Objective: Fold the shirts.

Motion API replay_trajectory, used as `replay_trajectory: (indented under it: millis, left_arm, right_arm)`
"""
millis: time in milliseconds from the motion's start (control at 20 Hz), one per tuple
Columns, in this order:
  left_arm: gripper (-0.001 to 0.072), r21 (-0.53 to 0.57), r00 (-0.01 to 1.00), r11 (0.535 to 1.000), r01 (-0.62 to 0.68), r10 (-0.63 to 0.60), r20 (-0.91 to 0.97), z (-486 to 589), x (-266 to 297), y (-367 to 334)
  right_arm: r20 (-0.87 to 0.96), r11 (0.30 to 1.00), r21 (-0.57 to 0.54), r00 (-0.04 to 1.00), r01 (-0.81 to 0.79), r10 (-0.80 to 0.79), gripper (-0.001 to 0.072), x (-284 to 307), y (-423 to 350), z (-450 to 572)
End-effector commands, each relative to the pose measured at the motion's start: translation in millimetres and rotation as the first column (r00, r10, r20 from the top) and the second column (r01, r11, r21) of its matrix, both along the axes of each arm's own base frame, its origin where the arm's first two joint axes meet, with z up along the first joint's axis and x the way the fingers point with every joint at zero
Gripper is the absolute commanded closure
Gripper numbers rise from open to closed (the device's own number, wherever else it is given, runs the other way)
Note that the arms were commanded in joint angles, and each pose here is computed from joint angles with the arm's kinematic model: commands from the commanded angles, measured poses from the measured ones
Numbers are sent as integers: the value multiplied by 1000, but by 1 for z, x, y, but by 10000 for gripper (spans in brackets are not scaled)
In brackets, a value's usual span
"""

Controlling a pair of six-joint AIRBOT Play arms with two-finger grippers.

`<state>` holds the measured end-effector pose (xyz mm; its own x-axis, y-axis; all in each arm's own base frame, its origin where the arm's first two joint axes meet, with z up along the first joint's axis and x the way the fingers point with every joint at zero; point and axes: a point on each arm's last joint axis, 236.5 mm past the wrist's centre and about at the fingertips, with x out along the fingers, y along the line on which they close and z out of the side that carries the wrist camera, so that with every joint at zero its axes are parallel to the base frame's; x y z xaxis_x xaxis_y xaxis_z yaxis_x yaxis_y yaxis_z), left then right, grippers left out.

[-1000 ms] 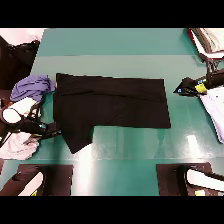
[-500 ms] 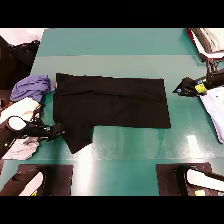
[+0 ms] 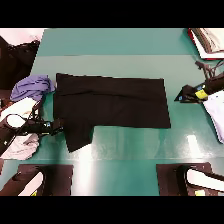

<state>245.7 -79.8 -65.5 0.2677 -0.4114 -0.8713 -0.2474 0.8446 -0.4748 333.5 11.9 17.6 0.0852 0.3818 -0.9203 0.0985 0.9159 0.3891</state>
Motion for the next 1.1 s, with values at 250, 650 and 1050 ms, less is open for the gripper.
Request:
replay_trajectory:
  millis: [250, 650, 1050]
  left_arm:
    - [684, 1, 996, 997, 77, -77, 39, 17, 6, -4]
    - [685, -8, 996, 996, 91, -91, 19, 17, 1, -7]
    - [686, -37, 943, 942, 334, -333, 14, 61, -19, -48]
  right_arm:
    - [-244, 995, 69, 968, 74, -55, 321, -80, 10, -92]
    - [-210, 998, 61, 978, 0, 13, 624, -81, 41, -111]
    - [-147, 987, -152, 986, 51, -74, 691, -118, -44, -59]
